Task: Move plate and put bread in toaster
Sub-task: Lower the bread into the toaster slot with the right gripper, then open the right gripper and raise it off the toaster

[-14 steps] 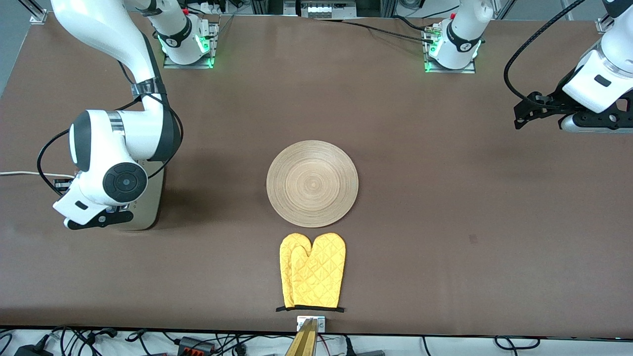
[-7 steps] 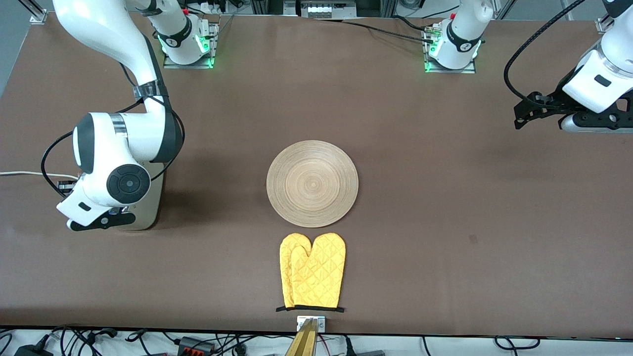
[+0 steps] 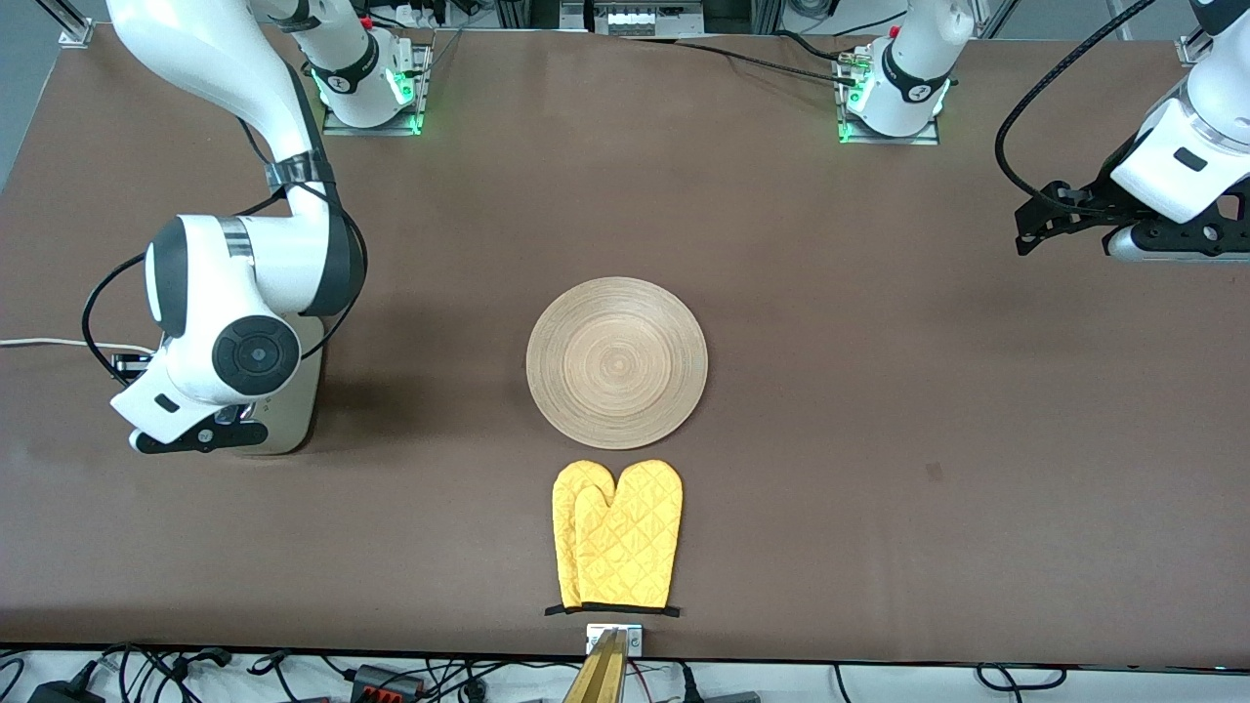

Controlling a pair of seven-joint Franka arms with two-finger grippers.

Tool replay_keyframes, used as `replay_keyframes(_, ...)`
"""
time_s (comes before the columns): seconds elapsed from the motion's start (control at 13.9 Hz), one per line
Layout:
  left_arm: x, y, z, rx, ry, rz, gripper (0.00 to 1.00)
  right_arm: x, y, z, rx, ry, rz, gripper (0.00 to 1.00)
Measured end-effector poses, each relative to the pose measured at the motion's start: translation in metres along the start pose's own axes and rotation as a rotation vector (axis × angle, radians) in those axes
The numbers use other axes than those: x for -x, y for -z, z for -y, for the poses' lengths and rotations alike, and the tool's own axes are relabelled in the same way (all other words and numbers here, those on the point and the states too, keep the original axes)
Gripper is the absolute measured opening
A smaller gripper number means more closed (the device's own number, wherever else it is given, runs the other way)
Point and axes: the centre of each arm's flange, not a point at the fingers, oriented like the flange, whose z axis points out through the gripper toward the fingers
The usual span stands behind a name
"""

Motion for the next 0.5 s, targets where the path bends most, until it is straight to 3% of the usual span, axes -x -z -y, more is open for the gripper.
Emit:
replay_keyframes(0.14,0.0,0.0,0.0,0.0,0.0,0.0,1.0,0.005,0.008,-0.008,-0.011,-0.011,-0.009,0.96)
replay_keyframes(0.29,0.0,0.0,0.0,0.0,0.0,0.0,1.0,0.011,0.013,-0.013,-0.049,-0.024,0.003,1.0)
replay_keyframes(0.5,0.0,0.0,0.0,0.0,0.0,0.0,1.0,0.026,0.032,-0.03,-0.202,-0.067,0.008,1.0)
